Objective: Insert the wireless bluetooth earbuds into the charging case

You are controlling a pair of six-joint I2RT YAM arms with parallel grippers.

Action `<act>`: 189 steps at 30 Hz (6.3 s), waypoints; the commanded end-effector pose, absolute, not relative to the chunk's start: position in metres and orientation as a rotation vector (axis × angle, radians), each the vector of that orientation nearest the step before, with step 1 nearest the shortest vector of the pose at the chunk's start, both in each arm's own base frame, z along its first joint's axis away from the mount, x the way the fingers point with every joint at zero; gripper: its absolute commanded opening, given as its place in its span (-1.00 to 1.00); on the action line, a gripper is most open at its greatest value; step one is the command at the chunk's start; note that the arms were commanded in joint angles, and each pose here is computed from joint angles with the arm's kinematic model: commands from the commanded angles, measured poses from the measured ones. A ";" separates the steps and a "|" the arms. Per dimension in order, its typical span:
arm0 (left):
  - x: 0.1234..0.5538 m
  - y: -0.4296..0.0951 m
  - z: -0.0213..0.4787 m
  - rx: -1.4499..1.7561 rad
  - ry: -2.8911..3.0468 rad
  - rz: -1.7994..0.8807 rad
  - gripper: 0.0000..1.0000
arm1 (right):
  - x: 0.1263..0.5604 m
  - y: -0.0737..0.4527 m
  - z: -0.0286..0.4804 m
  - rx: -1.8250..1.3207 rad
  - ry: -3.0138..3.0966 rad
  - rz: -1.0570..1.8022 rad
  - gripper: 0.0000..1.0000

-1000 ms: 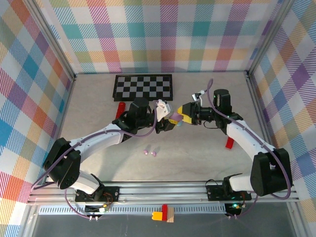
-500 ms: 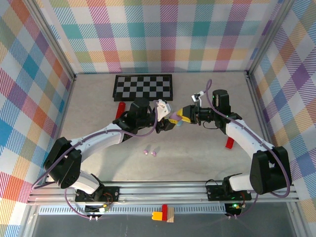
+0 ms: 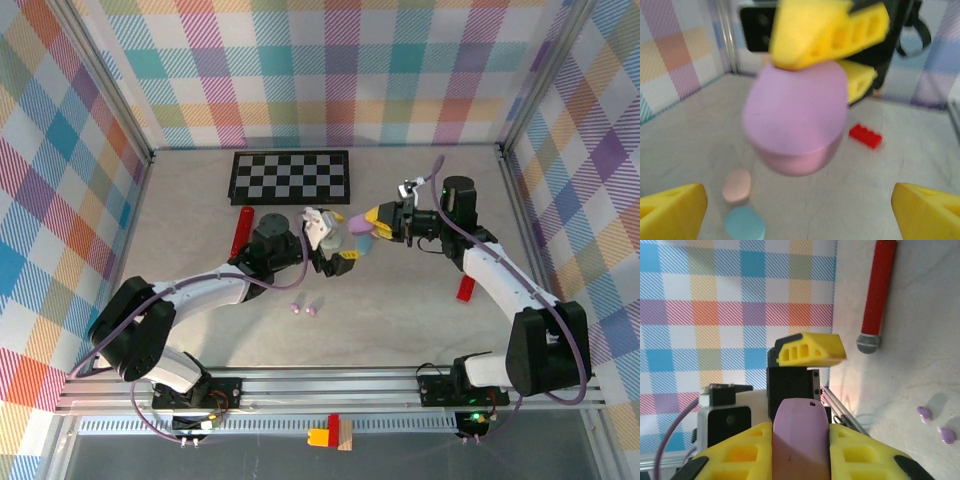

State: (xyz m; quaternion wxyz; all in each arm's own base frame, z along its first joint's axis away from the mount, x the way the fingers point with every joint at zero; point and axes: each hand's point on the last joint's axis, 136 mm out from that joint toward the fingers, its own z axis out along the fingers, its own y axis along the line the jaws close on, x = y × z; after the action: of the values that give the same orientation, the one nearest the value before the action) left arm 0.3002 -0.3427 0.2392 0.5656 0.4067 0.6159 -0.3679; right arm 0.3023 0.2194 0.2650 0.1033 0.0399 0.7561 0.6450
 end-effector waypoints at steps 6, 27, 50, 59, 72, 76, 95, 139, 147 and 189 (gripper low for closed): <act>0.297 -0.341 0.306 0.827 1.056 -1.078 0.79 | 0.291 0.211 0.340 0.028 2.032 2.024 -0.69; 0.283 -0.383 0.335 0.944 0.902 -1.158 0.54 | 0.295 0.207 0.373 0.075 1.903 2.083 -0.67; 0.288 -0.387 0.349 0.933 0.854 -1.117 0.32 | 0.299 0.209 0.356 0.099 1.963 2.071 -0.67; 0.287 -0.387 0.349 0.939 0.845 -1.103 0.28 | 0.302 0.209 0.346 0.126 2.001 2.060 -0.67; 0.287 -0.387 0.347 0.948 0.842 -1.100 0.15 | 0.303 0.210 0.342 0.138 2.017 2.051 -0.66; 0.287 -0.388 0.346 0.951 0.845 -1.103 0.03 | 0.303 0.209 0.341 0.139 2.016 2.050 -0.67; 0.287 -0.378 0.331 0.976 0.893 -1.112 -0.23 | 0.303 0.198 0.336 0.132 2.060 1.772 0.39; 0.244 -0.344 0.306 1.127 1.044 -1.295 -0.23 | 0.290 0.215 0.348 -0.778 1.866 0.423 0.62; 0.236 -0.341 0.312 1.149 1.025 -1.302 -0.23 | 0.300 0.222 0.341 -0.782 1.887 0.426 0.62; 0.238 -0.339 0.314 1.132 1.092 -1.301 0.44 | 0.262 0.256 0.337 -1.097 1.614 0.740 -1.00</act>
State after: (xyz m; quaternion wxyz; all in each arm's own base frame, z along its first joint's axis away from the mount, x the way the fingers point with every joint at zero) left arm 0.2372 -0.3392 0.3036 0.5122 0.4719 0.4667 -0.5452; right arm 0.2554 0.2545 0.3178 0.4482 -0.4462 0.7003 0.3310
